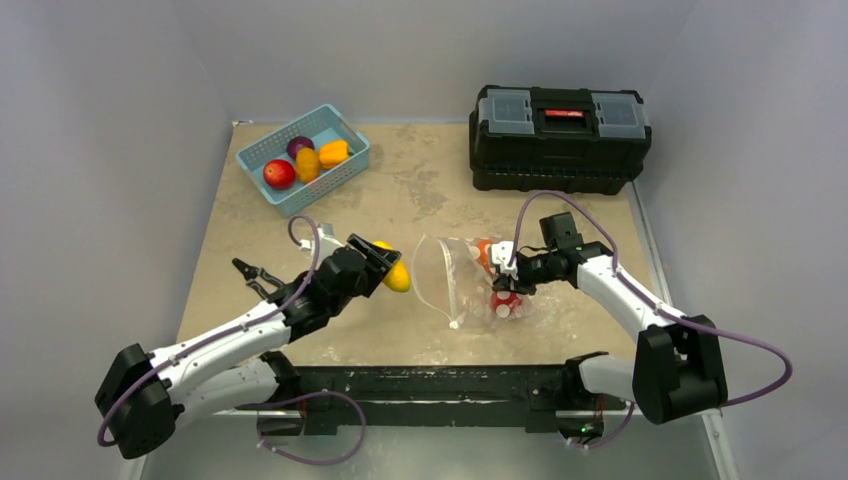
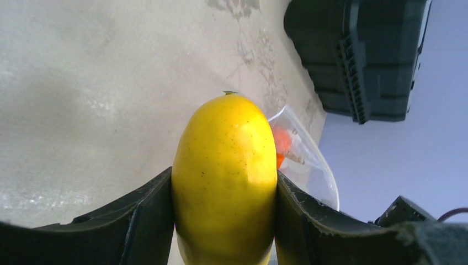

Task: Open the zip-top bag and remove the fake food
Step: Pick up the fake fruit from the zipper food storage bag, then place the fake fruit in the bin.

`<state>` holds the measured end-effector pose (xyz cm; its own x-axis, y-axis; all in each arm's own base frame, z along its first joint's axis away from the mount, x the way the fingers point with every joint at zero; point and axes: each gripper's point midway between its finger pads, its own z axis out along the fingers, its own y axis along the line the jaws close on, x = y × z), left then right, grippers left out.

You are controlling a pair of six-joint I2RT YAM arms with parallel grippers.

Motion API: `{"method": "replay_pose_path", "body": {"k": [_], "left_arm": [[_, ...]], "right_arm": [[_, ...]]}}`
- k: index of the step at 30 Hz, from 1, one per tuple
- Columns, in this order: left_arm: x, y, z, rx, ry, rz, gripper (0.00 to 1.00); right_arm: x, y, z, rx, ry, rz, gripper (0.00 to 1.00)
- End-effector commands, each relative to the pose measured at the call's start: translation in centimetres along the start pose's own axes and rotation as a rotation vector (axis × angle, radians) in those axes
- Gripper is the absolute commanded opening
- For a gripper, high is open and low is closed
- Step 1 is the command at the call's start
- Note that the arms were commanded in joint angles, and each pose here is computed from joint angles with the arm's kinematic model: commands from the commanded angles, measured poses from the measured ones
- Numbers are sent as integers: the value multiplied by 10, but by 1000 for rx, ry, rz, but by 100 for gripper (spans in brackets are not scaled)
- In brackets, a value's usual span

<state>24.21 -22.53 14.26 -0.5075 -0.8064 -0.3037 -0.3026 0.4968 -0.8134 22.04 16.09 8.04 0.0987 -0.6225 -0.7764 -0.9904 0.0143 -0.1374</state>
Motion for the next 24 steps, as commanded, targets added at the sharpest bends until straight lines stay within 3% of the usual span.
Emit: {"method": "replay_pose_path", "body": {"k": [1, 17, 24], "left_arm": [[-42, -9, -8, -30, -119, 14, 0], [-156, -32, -7, -109, -294, 4, 0], [-195, -39, 8, -146, -295, -11, 0]], "right_arm": [[-2, -6, 0, 11, 6, -10, 12], [-2, -6, -1, 12, 10, -11, 12], [-1, -7, -1, 16, 13, -14, 12]]}}
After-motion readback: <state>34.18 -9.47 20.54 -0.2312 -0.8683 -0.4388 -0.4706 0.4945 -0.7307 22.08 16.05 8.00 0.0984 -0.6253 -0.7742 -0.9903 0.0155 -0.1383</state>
